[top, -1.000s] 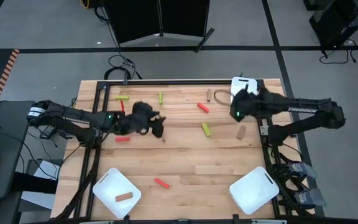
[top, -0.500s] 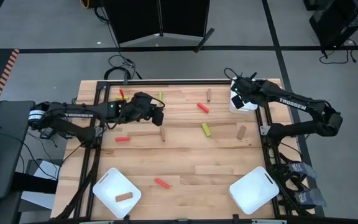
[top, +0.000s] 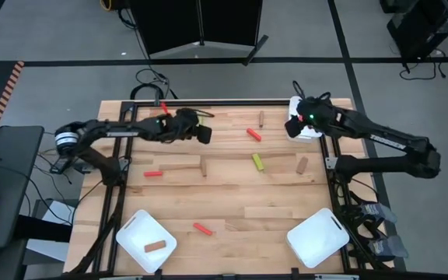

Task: Sort blocks
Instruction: Put the middle green block into the bottom right bin

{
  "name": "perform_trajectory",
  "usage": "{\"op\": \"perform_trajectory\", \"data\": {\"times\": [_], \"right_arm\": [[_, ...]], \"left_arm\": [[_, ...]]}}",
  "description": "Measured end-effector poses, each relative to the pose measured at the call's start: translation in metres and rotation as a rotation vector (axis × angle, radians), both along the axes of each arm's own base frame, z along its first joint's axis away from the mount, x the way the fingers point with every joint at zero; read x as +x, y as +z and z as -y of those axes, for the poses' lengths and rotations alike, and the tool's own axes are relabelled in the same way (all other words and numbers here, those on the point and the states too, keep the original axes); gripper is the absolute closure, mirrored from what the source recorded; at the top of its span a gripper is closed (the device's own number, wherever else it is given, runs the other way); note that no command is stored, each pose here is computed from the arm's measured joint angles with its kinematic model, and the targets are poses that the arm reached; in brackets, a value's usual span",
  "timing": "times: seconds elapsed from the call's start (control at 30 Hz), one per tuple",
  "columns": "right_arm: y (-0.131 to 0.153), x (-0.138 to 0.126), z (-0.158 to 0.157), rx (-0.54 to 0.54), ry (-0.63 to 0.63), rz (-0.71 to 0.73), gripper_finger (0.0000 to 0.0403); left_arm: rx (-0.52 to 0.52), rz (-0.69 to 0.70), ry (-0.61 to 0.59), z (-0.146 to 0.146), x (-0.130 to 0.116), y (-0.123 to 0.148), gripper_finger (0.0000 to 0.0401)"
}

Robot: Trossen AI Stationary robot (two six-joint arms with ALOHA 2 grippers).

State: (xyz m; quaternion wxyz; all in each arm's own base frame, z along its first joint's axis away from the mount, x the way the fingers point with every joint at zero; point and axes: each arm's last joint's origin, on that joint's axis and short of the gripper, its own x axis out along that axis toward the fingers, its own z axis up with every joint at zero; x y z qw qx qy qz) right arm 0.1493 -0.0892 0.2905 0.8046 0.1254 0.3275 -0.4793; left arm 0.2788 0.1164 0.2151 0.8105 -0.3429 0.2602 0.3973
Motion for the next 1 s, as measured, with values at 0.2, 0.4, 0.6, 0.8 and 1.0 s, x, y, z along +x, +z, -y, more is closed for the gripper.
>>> {"op": "perform_trajectory", "data": {"times": [0.2,0.4,0.6,0.8,1.0], "right_arm": [[0.011,0.006,-0.020,-0.004,0.135,0.137,0.0142],[0.011,0.014,-0.034,0.010,0.216,0.163,0.0149],[0.011,0.020,-0.045,0.030,0.265,0.177,0.0151],[0.011,0.022,-0.054,0.038,0.312,0.186,0.0152],[0.014,0.026,-0.060,0.031,0.345,0.231,0.0154]], "left_arm": [[-0.071,-0.088,0.041,-0.030,0.010,-0.018,0.0170],[-0.073,-0.211,0.064,-0.053,0.027,-0.020,0.0148],[-0.110,-0.316,0.087,-0.070,0.042,-0.032,0.0140],[-0.120,-0.351,0.113,-0.078,0.042,-0.044,0.0140],[-0.143,-0.341,0.138,-0.091,0.038,-0.051,0.0144]]}}
